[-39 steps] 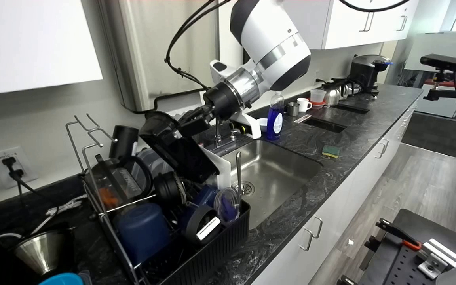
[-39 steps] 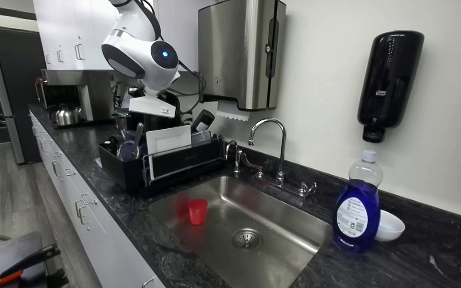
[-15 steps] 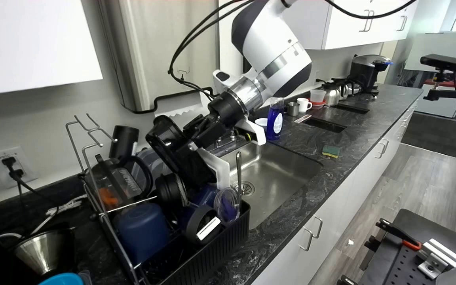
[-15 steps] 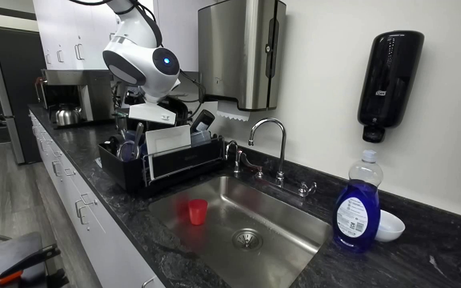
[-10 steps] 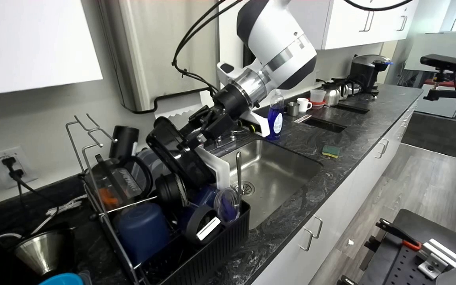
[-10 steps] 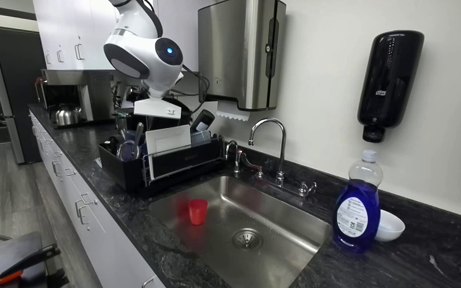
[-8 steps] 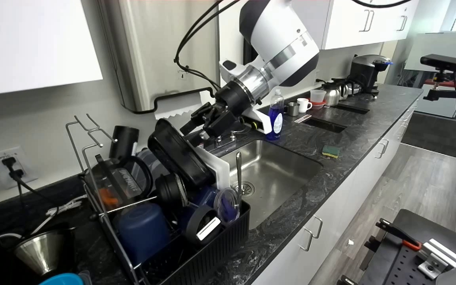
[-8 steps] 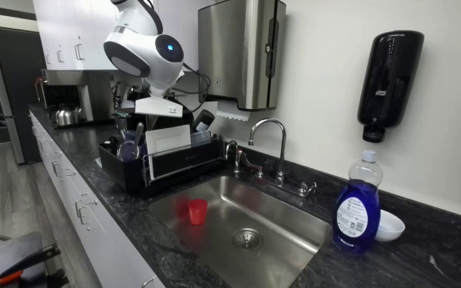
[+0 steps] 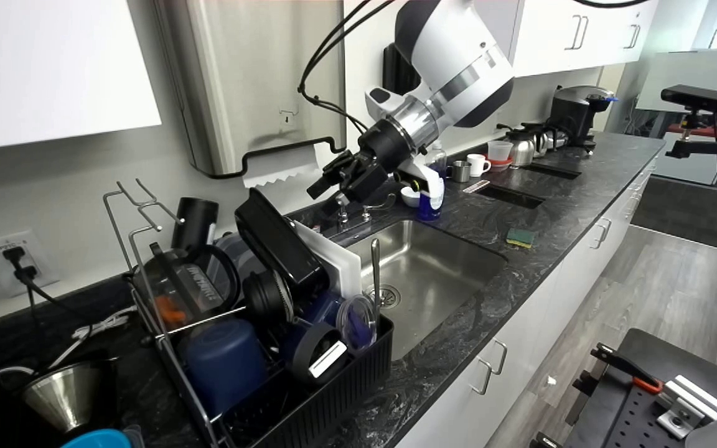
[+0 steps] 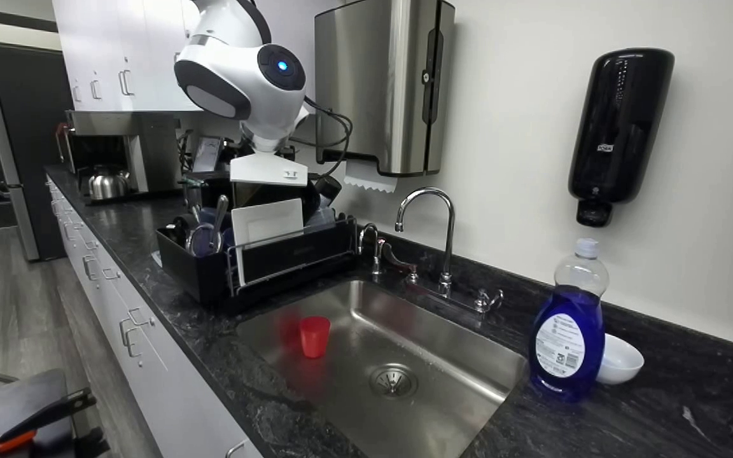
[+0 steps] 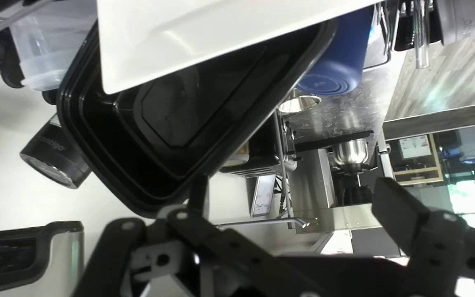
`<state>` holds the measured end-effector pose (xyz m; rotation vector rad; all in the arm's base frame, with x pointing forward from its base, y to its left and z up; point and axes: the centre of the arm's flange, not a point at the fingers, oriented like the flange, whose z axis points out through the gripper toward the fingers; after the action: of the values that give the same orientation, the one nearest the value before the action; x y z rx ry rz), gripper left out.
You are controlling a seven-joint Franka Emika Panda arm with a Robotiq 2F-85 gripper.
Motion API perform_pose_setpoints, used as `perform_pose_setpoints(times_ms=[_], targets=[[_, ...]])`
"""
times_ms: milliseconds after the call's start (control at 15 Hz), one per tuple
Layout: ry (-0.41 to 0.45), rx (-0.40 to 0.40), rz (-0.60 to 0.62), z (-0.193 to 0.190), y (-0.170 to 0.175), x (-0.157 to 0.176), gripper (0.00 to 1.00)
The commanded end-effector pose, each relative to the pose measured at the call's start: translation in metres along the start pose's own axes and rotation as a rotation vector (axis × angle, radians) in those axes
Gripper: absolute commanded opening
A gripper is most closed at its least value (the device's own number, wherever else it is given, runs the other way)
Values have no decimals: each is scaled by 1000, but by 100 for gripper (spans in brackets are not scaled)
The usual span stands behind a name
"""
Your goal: Put the black box in the sink on the dish rack
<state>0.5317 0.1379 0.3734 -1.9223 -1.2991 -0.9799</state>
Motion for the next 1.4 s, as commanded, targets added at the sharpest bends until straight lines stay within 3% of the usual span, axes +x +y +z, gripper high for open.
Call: perform_pose_setpoints(times_ms=[0,600,1000,1333], targets=[[-31,-50,-8,-16,7,-11,100],[-106,-216,93,-45,31,-37,100],[-237,-401,265,-59,46,-64,100],[-332,-496,413,-62,55,-92,100]])
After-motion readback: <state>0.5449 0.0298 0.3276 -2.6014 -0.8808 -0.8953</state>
